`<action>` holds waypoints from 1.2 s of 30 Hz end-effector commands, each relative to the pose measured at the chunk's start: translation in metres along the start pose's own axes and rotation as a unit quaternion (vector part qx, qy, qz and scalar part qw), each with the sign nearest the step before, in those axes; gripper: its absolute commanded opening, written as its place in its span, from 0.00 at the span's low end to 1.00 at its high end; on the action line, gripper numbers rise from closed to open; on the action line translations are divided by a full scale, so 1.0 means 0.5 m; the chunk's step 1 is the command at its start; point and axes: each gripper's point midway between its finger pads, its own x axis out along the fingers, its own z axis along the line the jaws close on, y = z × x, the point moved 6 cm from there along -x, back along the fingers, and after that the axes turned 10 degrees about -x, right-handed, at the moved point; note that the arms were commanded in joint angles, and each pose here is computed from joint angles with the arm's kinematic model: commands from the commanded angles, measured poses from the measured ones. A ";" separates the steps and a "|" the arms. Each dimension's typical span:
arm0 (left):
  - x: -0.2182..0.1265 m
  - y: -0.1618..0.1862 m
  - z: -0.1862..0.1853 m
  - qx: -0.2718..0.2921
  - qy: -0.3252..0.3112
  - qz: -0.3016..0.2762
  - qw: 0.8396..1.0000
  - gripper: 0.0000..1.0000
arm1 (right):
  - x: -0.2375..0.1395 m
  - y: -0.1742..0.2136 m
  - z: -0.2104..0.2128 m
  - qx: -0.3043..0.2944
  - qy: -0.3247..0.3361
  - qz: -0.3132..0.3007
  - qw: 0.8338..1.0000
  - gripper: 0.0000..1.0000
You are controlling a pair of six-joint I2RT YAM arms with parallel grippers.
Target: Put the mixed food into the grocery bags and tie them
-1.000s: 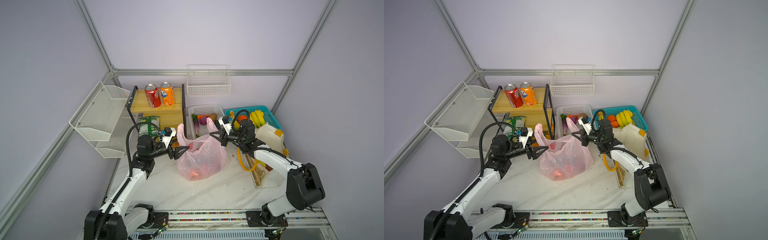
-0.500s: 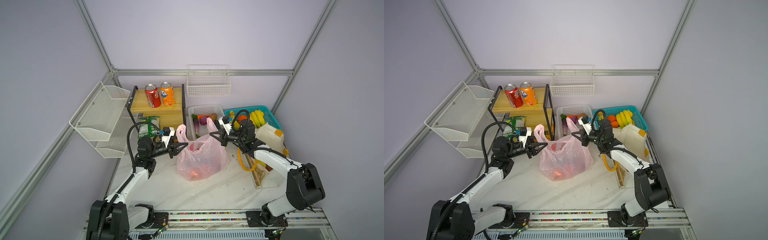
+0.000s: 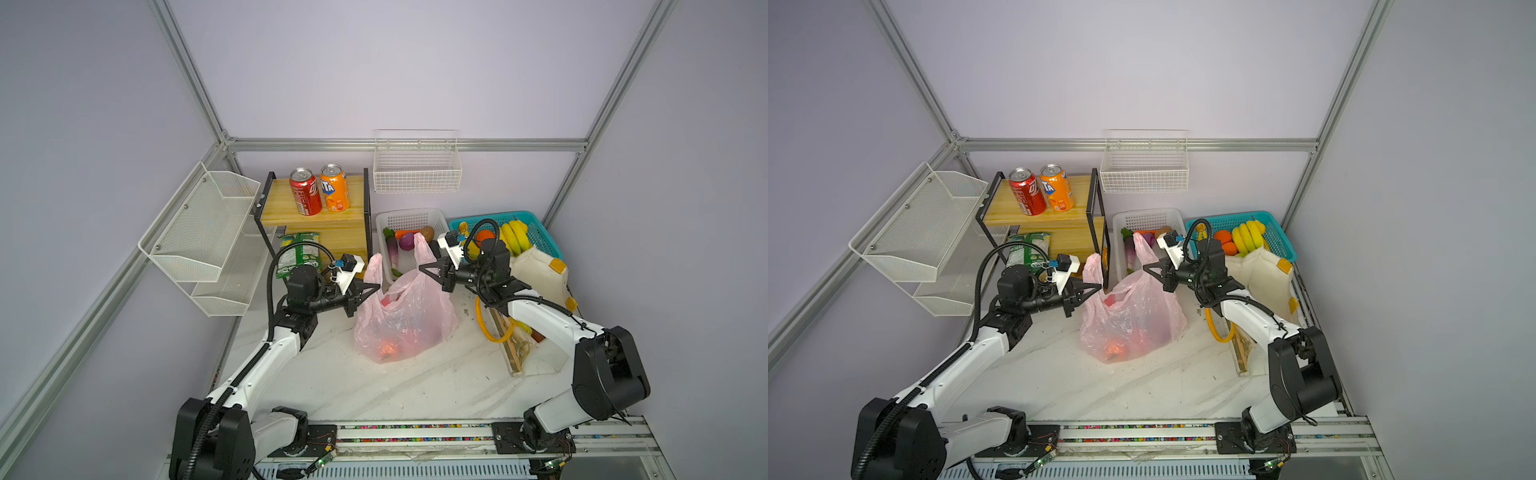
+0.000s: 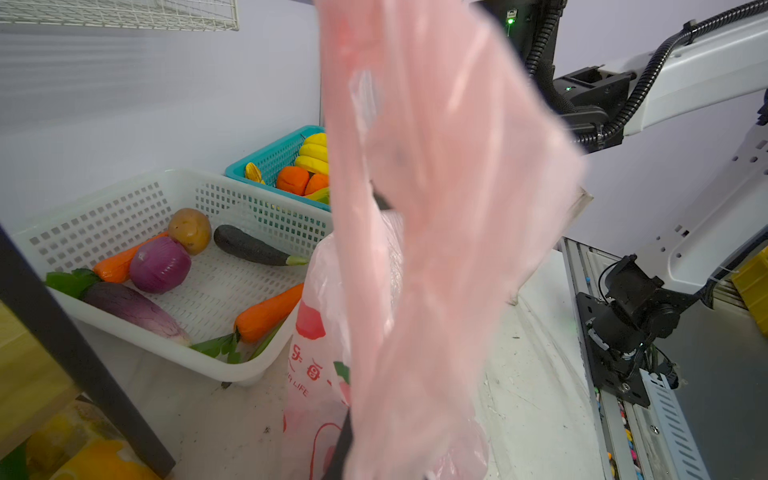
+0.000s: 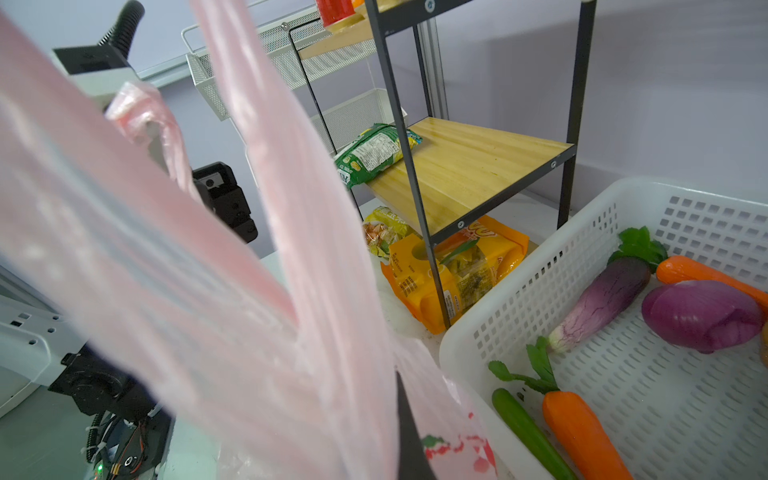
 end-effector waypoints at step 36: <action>0.145 -0.132 -0.045 0.276 -0.067 0.259 0.923 0.00 | 0.002 -0.001 0.028 -0.114 -0.082 -0.019 0.990 0.41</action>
